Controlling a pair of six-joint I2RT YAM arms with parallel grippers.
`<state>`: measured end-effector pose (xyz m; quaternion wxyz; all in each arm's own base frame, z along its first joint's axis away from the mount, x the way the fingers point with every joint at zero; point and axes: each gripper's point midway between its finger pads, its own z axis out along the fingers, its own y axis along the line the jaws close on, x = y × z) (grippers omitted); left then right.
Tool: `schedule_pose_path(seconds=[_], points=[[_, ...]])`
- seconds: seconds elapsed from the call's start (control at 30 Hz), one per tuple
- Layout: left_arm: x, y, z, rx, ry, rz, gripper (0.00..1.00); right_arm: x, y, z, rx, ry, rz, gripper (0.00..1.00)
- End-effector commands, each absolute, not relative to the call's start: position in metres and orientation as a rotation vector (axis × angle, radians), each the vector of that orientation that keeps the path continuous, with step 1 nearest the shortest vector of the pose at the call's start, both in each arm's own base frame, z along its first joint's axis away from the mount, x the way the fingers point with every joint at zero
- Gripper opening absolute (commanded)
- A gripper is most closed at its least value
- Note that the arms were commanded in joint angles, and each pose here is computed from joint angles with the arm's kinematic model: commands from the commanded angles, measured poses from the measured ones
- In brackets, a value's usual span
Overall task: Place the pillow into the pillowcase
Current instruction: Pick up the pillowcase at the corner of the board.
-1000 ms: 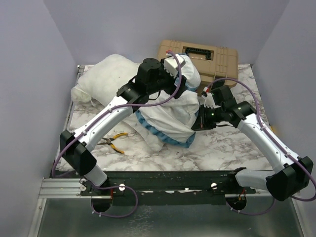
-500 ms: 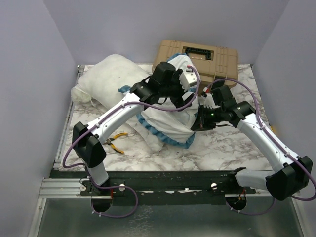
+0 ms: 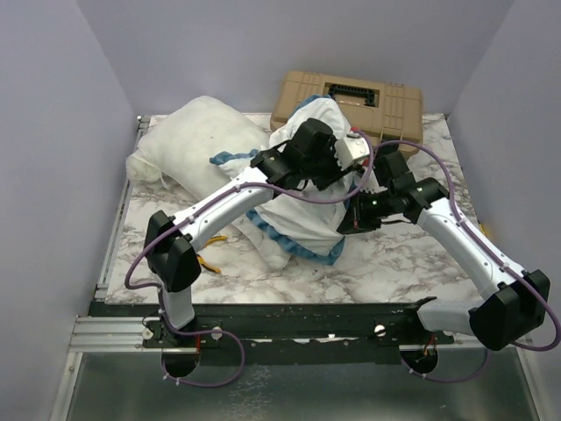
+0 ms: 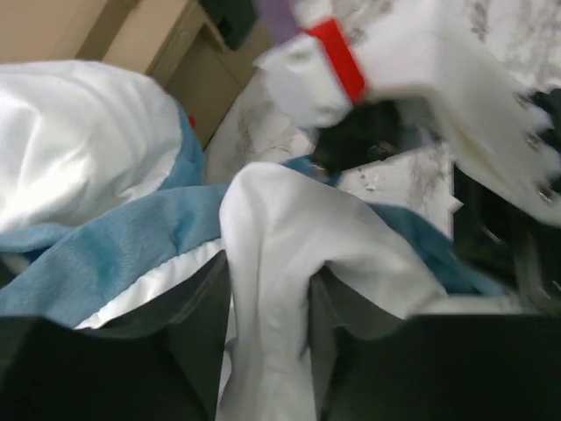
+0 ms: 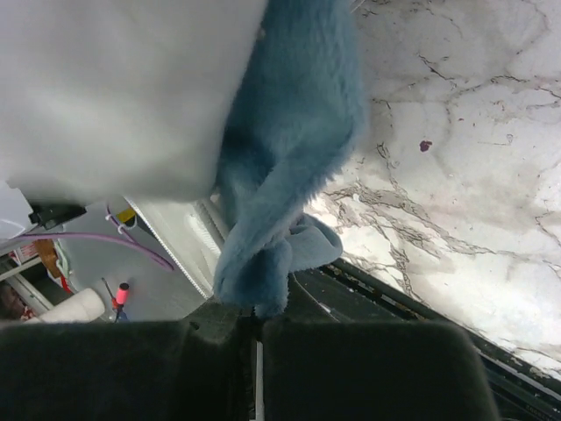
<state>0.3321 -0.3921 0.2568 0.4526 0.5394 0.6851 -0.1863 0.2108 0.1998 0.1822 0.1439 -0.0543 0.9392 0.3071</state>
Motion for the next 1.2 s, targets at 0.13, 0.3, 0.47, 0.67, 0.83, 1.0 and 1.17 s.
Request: schedule_pose_path(seconds=[0.13, 0.3, 0.47, 0.67, 0.83, 1.0, 1.17], points=[[0.414, -0.358, 0.303, 0.894, 1.777, -0.047, 0.00, 0.217, 0.201, 0.192, -0.163, 2.697, 0.881, 0.02], [0.457, -0.292, 0.374, 0.544, 1.735, 0.136, 0.00, 0.234, 0.202, 0.209, -0.172, 2.635, 0.844, 0.59], [0.466, -0.164, 0.466, 0.132, 1.635, 0.314, 0.00, 0.256, 0.210, 0.226, -0.190, 2.580, 0.848, 0.85], [0.388, -0.015, 0.553, -0.215, 1.487, 0.752, 0.00, 0.276, 0.221, 0.228, -0.193, 2.569, 0.861, 0.91], [0.301, 0.062, 0.582, -0.380, 1.452, 0.974, 0.00, 0.288, 0.220, 0.222, -0.146, 2.581, 0.874, 0.94], [0.247, 0.090, 0.585, -0.433, 1.462, 1.081, 0.00, 0.289, 0.224, 0.208, -0.117, 2.617, 0.943, 0.95], [0.252, 0.085, 0.556, -0.412, 1.532, 1.137, 0.00, 0.280, 0.227, 0.182, -0.020, 2.660, 1.059, 0.99]])
